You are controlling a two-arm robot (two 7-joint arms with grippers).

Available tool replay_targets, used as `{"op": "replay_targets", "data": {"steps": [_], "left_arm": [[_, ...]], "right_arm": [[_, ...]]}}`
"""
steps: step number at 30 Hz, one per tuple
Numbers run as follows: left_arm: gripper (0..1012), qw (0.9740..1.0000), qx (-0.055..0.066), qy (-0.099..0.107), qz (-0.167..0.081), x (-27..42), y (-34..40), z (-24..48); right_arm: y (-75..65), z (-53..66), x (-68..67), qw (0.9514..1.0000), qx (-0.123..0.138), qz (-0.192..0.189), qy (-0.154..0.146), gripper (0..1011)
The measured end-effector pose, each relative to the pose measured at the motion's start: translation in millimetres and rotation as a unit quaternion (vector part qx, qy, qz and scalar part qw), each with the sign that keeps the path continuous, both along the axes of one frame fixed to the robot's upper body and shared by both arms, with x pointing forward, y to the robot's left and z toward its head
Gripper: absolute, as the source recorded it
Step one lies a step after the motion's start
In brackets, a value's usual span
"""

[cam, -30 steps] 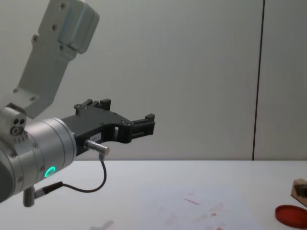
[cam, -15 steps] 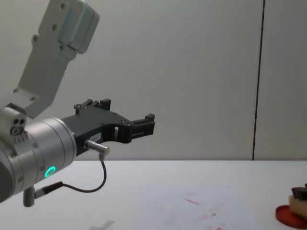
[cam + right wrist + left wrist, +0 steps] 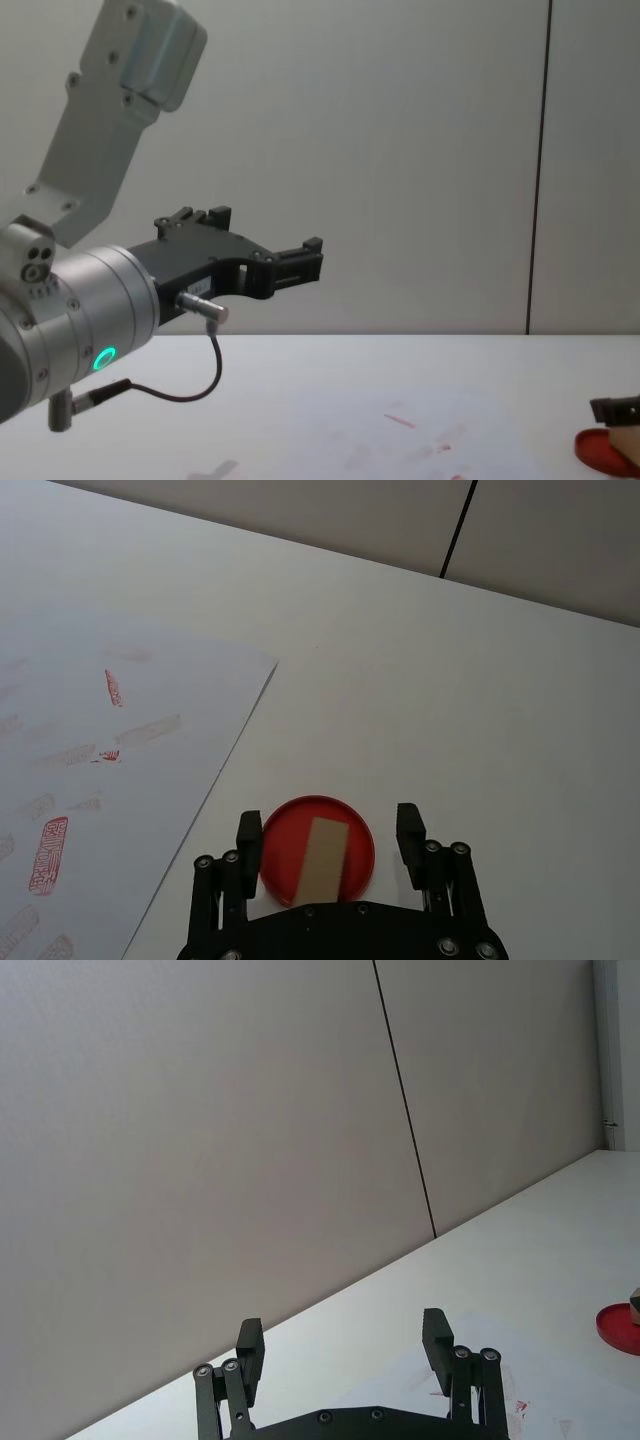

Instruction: Use the one hand to pick up the stamp and affix it onto the A4 paper.

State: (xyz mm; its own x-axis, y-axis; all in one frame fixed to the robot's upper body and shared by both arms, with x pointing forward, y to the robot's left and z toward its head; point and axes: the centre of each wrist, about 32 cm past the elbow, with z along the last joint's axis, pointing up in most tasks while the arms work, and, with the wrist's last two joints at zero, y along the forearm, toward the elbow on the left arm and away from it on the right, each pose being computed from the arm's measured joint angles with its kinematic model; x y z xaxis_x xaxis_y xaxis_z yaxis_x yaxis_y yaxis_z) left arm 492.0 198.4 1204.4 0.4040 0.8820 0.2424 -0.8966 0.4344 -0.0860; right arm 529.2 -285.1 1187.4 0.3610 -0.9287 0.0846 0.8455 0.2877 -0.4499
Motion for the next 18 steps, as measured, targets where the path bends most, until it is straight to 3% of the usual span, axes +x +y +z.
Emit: {"op": "replay_targets", "data": {"steps": [7, 18], "left_arm": [[1002, 1.0, 0.0, 0.0, 0.0, 0.0, 0.0, 0.0], [1002, 1.0, 0.0, 0.0, 0.0, 0.0, 0.0, 0.0]], "right_arm": [[0.0, -0.2, 0.2, 1.0, 0.0, 0.0, 0.0, 976], [1.8, 1.9, 0.0, 0.9995, 0.006, 0.011, -0.028, 1001]]}}
